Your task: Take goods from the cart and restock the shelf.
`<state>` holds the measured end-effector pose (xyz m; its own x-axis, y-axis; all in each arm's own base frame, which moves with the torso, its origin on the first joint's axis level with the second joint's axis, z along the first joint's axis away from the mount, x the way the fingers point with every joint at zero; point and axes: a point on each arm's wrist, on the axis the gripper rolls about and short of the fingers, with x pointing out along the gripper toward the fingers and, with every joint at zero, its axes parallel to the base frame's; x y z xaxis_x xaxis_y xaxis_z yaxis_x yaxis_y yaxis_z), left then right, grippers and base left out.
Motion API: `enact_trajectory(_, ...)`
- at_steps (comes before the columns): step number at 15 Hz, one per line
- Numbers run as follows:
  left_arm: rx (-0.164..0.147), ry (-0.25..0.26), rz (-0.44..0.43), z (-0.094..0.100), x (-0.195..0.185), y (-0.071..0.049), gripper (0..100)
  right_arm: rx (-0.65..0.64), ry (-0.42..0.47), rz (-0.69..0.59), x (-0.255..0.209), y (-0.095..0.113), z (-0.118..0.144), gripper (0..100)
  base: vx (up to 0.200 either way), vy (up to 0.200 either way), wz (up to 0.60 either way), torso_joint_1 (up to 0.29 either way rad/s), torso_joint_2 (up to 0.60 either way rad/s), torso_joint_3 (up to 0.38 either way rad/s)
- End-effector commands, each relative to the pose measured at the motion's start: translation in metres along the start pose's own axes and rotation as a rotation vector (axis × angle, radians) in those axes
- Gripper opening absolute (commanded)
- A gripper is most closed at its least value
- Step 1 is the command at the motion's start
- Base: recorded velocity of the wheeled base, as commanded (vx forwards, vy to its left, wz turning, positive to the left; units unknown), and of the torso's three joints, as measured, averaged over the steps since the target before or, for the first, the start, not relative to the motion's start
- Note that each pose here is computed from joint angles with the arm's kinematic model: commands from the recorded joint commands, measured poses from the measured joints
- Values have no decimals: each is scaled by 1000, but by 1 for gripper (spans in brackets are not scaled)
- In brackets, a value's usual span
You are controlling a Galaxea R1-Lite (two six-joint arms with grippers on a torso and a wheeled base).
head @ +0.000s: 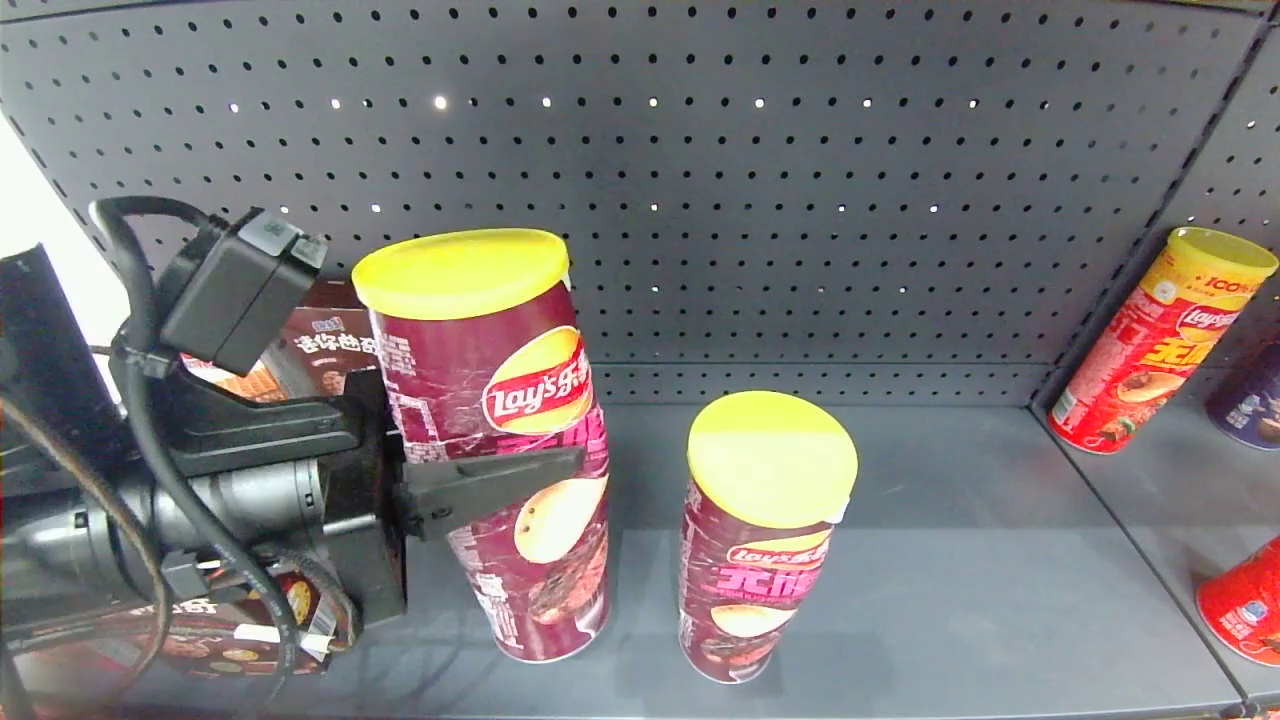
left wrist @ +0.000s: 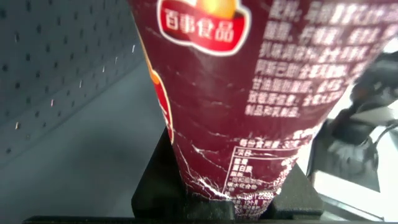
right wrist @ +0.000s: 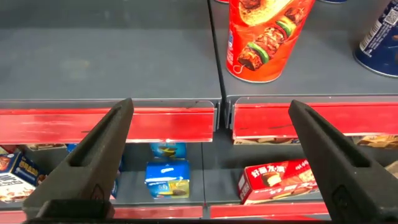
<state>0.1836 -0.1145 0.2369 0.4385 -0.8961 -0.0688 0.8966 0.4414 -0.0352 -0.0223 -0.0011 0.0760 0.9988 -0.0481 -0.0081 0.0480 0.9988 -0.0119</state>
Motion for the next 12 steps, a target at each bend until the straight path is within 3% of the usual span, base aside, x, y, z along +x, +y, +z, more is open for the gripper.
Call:
enact_trajectory(1,34,51,47,6,9,19,0,-1,3,1,0,0,0,100,0,0,0,0,0,0)
enact_trajectory(3,76,79,71,0,24,31,0,-1,3,1,0,0,0,100,0,0,0,0,0,0)
enact_trajectory(5,108,53,108,0,39,44,0,-1,3,1,0,0,0,100,0,0,0,0,0,0)
enact_trajectory(9,146,2,220,7,73,68,0,-2,3,1,0,0,0,100,0,0,0,0,0,0)
enact_trajectory(12,156,-20,230,3,86,78,0,-2,3,1,0,0,0,100,0,0,0,0,0,0)
